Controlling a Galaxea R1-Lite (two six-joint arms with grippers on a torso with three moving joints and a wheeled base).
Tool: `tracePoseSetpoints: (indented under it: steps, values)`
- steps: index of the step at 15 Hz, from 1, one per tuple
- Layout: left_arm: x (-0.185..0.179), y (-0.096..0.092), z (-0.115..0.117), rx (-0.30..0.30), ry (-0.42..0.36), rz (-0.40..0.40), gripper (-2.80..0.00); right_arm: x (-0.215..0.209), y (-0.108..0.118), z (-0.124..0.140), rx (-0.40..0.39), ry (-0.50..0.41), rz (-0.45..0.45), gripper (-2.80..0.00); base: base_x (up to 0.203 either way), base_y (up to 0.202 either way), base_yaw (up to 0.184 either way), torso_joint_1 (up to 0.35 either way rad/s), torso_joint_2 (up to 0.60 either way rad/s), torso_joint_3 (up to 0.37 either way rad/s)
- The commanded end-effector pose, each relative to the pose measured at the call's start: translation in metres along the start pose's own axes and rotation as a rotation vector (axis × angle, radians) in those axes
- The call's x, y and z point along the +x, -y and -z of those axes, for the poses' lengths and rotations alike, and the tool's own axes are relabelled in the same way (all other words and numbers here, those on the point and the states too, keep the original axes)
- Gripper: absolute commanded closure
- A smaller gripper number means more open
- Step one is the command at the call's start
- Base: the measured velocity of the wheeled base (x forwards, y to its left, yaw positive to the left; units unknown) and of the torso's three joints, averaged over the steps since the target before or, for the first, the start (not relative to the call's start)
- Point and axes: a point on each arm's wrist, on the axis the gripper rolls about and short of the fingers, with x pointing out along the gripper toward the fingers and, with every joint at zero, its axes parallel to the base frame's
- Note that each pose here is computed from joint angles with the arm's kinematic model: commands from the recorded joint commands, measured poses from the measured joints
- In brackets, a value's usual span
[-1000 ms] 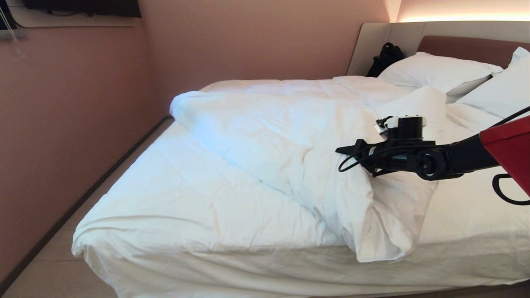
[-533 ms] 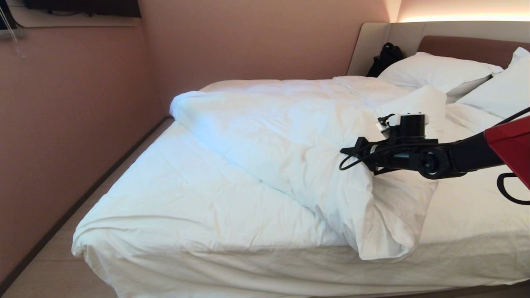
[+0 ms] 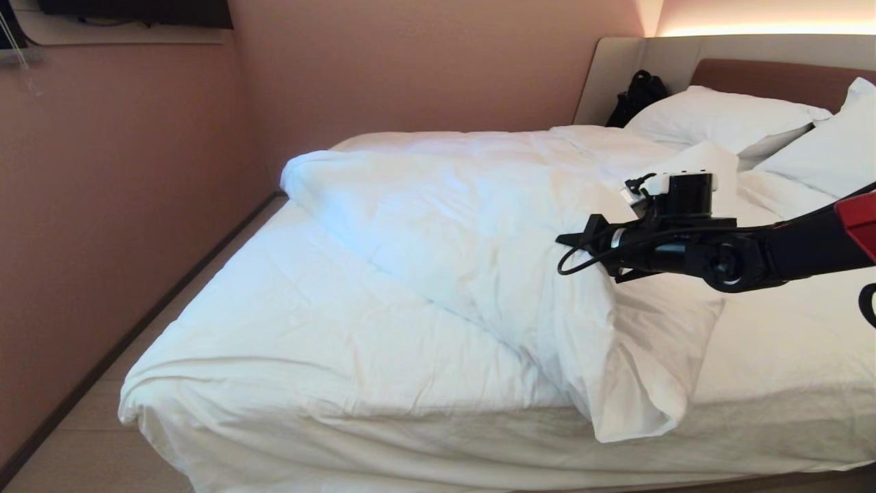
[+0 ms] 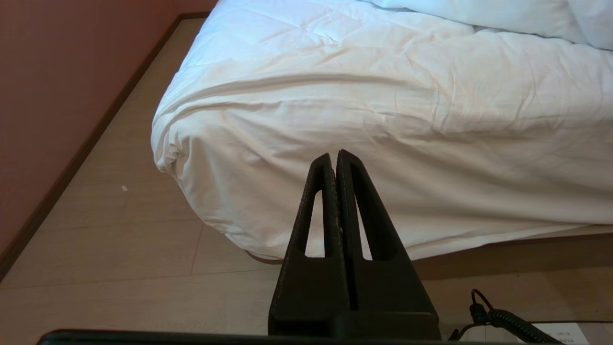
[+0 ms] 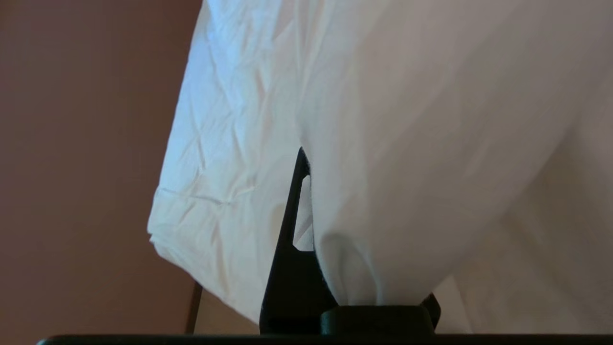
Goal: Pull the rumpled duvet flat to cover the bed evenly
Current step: Hold the folded corner of the quilt
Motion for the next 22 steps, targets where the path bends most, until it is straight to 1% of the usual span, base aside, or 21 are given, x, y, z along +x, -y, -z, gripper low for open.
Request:
tracePoseSetpoints:
  steps: [1,2,4,8,12,14,15,17,18,22]
  values:
    - [0.0,0.0,0.0,0.0,-0.001,0.001,0.0,-0.013,-0.041,0.01,-0.035,-0.017,-0.08,0.0,0.0,0.0,0.0,0.0,0.0,0.0]
    - [0.0,0.0,0.0,0.0,0.001,0.001,0.0,-0.017,-0.057,0.021,-0.046,-0.043,-0.11,0.0,0.0,0.0,0.0,0.0,0.0,0.0]
    - [0.0,0.0,0.0,0.0,-0.001,0.001,0.0,-0.018,-0.078,0.04,-0.063,-0.094,-0.155,0.0,0.0,0.0,0.0,0.0,0.0,0.0]
    - [0.0,0.0,0.0,0.0,-0.001,0.001,0.0,-0.014,-0.1,0.073,-0.08,-0.186,-0.201,0.0,0.0,0.0,0.0,0.0,0.0,0.0]
    - [0.0,0.0,0.0,0.0,-0.001,0.001,0.0,-0.008,-0.107,0.095,-0.087,-0.267,-0.205,0.0,0.0,0.0,0.0,0.0,0.0,0.0]
    - [0.0,0.0,0.0,0.0,-0.001,0.001,0.0,-0.007,-0.11,0.109,-0.124,-0.329,-0.194,0.0,0.0,0.0,0.0,0.0,0.0,0.0]
    - [0.0,0.0,0.0,0.0,-0.001,0.001,0.0,-0.007,-0.112,0.117,-0.158,-0.359,-0.19,0.0,0.0,0.0,0.0,0.0,0.0,0.0]
    - [0.0,0.0,0.0,0.0,0.0,0.001,0.0,-0.007,-0.109,0.125,-0.197,-0.394,-0.176,0.0,0.0,0.0,0.0,0.0,0.0,0.0]
    - [0.0,0.0,0.0,0.0,-0.001,0.001,0.0,-0.008,-0.106,0.132,-0.232,-0.418,-0.173,0.0,0.0,0.0,0.0,0.0,0.0,0.0]
    - [0.0,0.0,0.0,0.0,-0.001,0.001,0.0,-0.013,-0.109,0.148,-0.284,-0.464,-0.19,0.0,0.0,0.0,0.0,0.0,0.0,0.0]
